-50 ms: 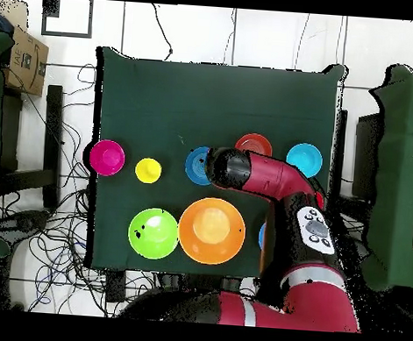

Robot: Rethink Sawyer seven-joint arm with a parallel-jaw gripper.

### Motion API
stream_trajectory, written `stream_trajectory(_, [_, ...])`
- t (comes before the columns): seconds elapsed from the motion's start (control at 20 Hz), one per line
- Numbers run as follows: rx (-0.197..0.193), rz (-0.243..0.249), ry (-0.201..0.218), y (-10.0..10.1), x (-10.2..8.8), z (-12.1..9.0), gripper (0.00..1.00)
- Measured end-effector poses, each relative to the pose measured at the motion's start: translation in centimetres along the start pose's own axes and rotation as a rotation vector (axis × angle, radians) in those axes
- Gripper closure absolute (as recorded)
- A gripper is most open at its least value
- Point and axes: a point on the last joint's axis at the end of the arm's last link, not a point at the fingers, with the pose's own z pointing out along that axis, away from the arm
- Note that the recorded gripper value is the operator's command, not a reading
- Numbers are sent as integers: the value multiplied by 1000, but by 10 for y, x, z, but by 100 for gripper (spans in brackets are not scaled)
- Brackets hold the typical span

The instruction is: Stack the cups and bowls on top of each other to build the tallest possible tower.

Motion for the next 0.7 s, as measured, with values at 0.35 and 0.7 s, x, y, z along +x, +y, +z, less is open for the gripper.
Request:
stream_trajectory(0.35, [9, -25, -42, 13, -13, -23, 0])
stream_trajectory(0.7, [10, -17, -46, 8, -14, -25, 0])
